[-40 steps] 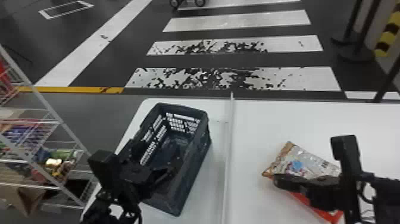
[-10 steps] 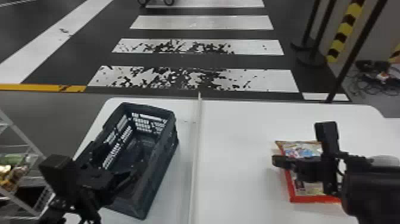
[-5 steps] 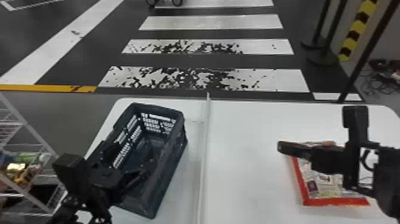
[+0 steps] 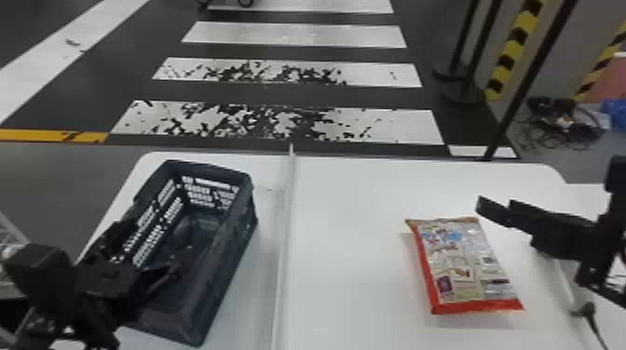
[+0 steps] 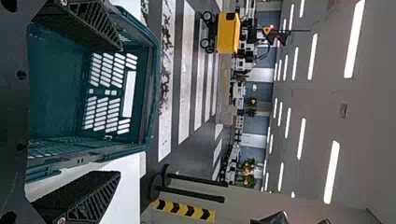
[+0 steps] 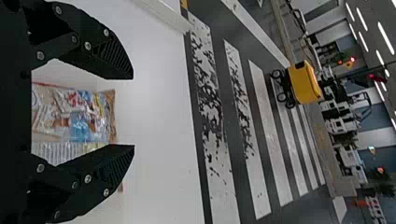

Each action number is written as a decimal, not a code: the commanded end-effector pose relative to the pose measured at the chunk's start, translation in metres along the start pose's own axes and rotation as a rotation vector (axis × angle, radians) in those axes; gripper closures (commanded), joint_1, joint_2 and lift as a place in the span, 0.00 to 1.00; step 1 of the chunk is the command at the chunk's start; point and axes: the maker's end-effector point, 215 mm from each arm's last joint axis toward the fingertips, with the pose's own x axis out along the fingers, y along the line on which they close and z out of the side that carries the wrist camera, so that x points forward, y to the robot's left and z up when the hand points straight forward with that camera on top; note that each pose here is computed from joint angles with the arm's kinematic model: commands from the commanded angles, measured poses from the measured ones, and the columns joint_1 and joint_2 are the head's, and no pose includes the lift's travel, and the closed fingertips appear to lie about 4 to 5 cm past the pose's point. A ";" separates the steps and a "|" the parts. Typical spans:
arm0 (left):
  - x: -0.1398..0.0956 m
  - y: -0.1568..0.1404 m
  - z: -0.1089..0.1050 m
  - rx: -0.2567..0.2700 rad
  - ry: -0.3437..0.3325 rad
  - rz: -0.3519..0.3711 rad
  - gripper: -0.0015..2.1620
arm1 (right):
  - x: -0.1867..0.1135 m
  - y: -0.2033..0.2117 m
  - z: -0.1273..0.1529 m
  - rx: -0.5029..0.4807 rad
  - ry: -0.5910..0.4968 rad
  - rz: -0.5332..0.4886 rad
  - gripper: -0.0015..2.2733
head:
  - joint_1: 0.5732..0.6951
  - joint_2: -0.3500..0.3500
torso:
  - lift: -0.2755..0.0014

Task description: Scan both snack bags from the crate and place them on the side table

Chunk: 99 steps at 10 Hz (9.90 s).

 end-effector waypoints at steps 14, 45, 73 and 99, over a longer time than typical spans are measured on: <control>-0.007 0.019 -0.004 -0.014 0.004 0.024 0.02 | -0.007 -0.168 -0.096 -0.025 0.065 -0.269 0.02 | 1.00 0.18 | 0.64; -0.006 0.019 -0.010 -0.028 0.012 0.024 0.02 | -0.053 -0.039 -0.119 0.018 0.248 -0.082 0.98 | 1.00 0.36 | 0.64; -0.008 0.020 -0.015 -0.030 0.021 0.026 0.02 | -0.027 -0.191 -0.091 -0.130 0.113 -0.375 0.05 | 1.00 0.14 | 0.64; -0.009 0.022 -0.018 -0.036 0.017 0.021 0.02 | -0.008 -0.036 -0.121 -0.300 0.351 -0.003 0.98 | 1.00 0.42 | 0.64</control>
